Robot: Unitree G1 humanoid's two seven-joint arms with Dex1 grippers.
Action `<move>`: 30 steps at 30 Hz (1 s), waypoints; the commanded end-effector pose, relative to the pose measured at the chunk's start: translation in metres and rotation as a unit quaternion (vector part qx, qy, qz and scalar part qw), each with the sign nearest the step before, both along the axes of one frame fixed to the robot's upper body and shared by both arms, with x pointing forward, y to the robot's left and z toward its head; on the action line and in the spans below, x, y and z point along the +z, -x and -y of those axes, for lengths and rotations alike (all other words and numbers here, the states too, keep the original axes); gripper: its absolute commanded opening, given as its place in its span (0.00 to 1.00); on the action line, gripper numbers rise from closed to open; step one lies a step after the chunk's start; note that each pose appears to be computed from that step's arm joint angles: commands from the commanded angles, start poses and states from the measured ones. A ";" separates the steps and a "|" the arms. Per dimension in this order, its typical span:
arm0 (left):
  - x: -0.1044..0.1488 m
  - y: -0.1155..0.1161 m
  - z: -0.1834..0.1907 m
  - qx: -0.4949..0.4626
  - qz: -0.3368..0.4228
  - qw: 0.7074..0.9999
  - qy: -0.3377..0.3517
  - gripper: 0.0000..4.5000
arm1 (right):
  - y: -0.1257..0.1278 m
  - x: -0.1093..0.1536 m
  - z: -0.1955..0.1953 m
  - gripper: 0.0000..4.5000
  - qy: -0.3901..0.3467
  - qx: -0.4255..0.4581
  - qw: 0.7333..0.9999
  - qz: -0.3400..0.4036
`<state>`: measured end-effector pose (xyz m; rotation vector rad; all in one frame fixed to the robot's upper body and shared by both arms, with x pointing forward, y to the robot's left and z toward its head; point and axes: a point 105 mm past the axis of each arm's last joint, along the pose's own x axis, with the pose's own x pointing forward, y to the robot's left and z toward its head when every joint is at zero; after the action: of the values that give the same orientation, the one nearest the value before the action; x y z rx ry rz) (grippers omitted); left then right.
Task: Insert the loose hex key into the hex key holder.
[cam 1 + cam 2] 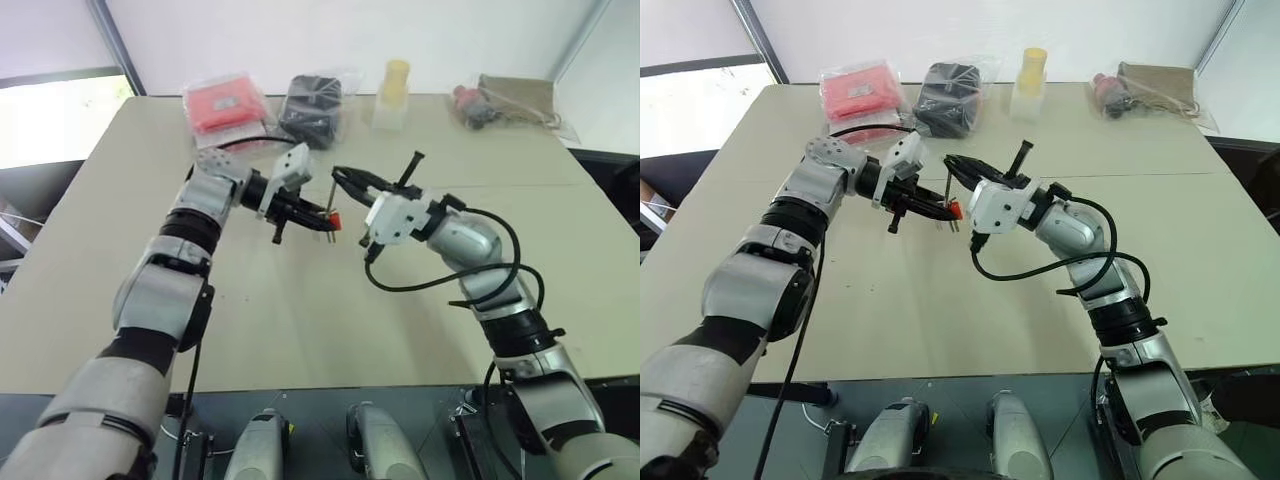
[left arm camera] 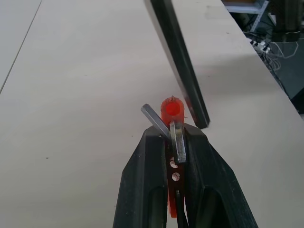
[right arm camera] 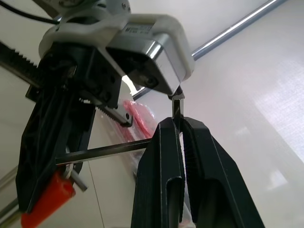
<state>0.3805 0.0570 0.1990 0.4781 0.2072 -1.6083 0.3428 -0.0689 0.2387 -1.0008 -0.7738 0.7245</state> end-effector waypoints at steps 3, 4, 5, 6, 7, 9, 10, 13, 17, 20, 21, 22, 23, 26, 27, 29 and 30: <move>0.015 0.001 -0.002 -0.009 0.020 1.000 0.002 0.00 | -0.001 0.012 0.003 0.02 0.012 -0.004 0.999 0.044; 0.014 0.001 -0.003 -0.009 0.020 1.000 0.002 0.00 | -0.002 0.012 0.004 0.02 0.011 -0.005 0.999 0.045; 0.014 0.001 -0.003 -0.008 0.020 1.000 0.002 0.00 | -0.002 0.012 0.005 0.02 0.011 -0.006 0.999 0.046; 0.014 0.001 -0.003 -0.008 0.019 1.000 0.002 0.00 | -0.003 0.013 0.005 0.02 0.011 -0.006 0.999 0.046; 0.013 0.001 -0.004 -0.008 0.018 1.000 0.001 0.00 | -0.003 0.013 0.005 0.02 0.009 -0.007 0.999 0.047; 0.011 0.001 -0.004 -0.008 0.017 1.000 -0.002 0.00 | -0.004 0.014 0.005 0.02 0.006 -0.007 0.999 0.047; 0.010 0.002 -0.005 -0.007 0.016 1.000 -0.004 0.00 | -0.004 0.015 0.005 0.02 0.004 -0.008 0.999 0.048; 0.007 0.002 -0.006 -0.008 0.015 1.000 -0.008 0.00 | -0.004 0.018 0.006 0.02 -0.001 -0.008 0.999 0.050; 0.004 0.002 -0.006 -0.008 0.015 1.000 -0.013 0.00 | -0.005 0.020 0.006 0.02 -0.004 -0.010 0.999 0.051; 0.004 0.003 -0.005 -0.010 0.016 1.000 -0.012 0.00 | -0.005 0.020 0.006 0.02 -0.005 -0.010 0.999 0.051; 0.004 0.003 -0.006 -0.010 0.016 1.000 -0.011 0.00 | -0.005 0.020 0.006 0.02 -0.005 -0.009 0.999 0.051; 0.004 0.003 -0.006 -0.009 0.016 1.000 -0.011 0.00 | -0.005 0.020 0.006 0.02 -0.005 -0.009 0.999 0.051; 0.004 0.002 -0.006 -0.007 0.016 1.000 -0.012 0.00 | -0.005 0.020 0.005 0.02 -0.005 -0.009 0.999 0.051; 0.002 0.000 -0.008 -0.001 0.018 1.000 -0.015 0.00 | -0.004 0.020 0.005 0.02 -0.007 -0.007 0.999 0.051; 0.001 0.000 -0.008 0.002 0.019 1.000 -0.017 0.00 | -0.003 0.020 0.004 0.02 -0.007 -0.005 0.999 0.051; 0.000 -0.002 -0.008 0.006 0.021 1.000 -0.018 0.00 | -0.001 0.020 0.003 0.02 -0.008 -0.002 0.999 0.051; 0.000 -0.002 -0.008 0.007 0.022 1.000 -0.018 0.00 | 0.000 0.020 0.002 0.02 -0.009 0.000 0.999 0.051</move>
<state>0.3805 0.0647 0.1875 0.5007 0.2461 -1.5934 0.3508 -0.0733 0.2403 -1.0357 -0.7906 0.6923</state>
